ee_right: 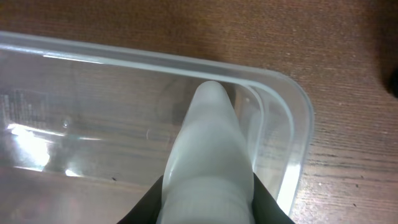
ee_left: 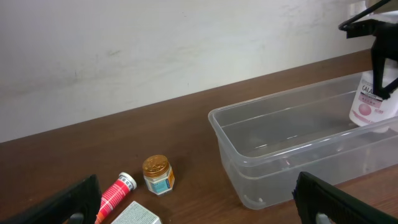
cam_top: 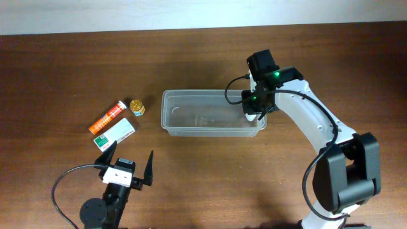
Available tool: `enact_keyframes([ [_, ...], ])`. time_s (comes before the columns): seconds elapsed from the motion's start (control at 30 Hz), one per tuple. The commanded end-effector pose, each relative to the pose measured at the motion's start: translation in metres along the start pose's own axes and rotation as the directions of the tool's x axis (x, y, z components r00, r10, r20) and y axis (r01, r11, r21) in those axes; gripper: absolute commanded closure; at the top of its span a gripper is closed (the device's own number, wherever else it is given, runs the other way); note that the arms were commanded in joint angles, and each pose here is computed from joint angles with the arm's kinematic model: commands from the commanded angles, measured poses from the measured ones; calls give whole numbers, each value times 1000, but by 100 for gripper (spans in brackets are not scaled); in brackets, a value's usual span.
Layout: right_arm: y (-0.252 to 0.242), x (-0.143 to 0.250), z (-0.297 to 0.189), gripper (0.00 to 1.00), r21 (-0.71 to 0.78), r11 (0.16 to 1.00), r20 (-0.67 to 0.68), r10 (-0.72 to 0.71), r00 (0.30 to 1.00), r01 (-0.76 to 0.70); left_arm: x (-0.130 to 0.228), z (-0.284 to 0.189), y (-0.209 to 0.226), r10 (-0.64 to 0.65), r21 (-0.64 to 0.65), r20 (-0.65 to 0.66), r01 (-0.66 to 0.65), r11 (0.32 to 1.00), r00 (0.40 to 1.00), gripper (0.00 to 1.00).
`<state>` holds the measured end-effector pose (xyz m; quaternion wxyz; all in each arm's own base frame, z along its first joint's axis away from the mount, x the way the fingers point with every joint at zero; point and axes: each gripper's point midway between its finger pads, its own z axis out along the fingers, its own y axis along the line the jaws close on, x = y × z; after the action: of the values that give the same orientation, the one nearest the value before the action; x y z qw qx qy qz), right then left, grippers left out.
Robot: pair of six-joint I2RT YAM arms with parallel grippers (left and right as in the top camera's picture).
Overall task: Pack container
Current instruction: 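Carry the white bottle left and lower it into the container's right end, then release the bottle and move the right gripper to the dark bottle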
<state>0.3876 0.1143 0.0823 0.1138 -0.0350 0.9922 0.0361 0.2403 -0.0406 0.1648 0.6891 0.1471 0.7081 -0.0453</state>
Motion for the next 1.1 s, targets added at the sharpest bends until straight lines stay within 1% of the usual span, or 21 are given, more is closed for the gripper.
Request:
enact_keyframes([
  [0.0,1,-11,-3,75,18,1000,35,6,999,-7,1,0,0,-6,-4,-3,6,1000,1000,1],
  [0.17,1,-13,-1,73,17,1000,39,6,999,-7,1,0,0,-6,-4,-3,6,1000,1000,1],
  [0.23,1,-12,0,61,18,1000,35,6,999,-7,1,0,0,-6,-4,-3,6,1000,1000,1],
  [0.27,1,-12,1,57,18,1000,33,6,999,-7,1,0,0,-6,-4,-3,6,1000,1000,1],
  [0.37,1,-12,1,50,18,1000,33,6,999,-7,1,0,0,-6,-4,-3,6,1000,1000,1],
  [0.67,2,-16,-8,49,16,1000,40,6,999,-7,1,0,0,-6,-4,-3,6,1000,1000,1],
  [0.8,5,-26,-36,48,8,1000,61,6,998,-6,1,0,0,-6,-4,-3,6,1000,1000,0],
  [0.83,6,-30,-46,45,4,1000,71,6,997,-6,1,0,0,-6,-4,-3,6,1000,1000,1],
  [0.97,7,-47,-90,38,-2,1000,120,12,993,-12,1,0,0,-6,-4,-3,6,1000,1000,1],
  [1.0,2,-55,-108,34,-2,1000,146,28,989,-28,1,0,0,-6,-4,-3,6,1000,1000,1],
  [1.07,-11,-62,-123,30,2,997,172,77,982,-78,1,0,0,-6,-4,-3,6,1000,1000,1],
])
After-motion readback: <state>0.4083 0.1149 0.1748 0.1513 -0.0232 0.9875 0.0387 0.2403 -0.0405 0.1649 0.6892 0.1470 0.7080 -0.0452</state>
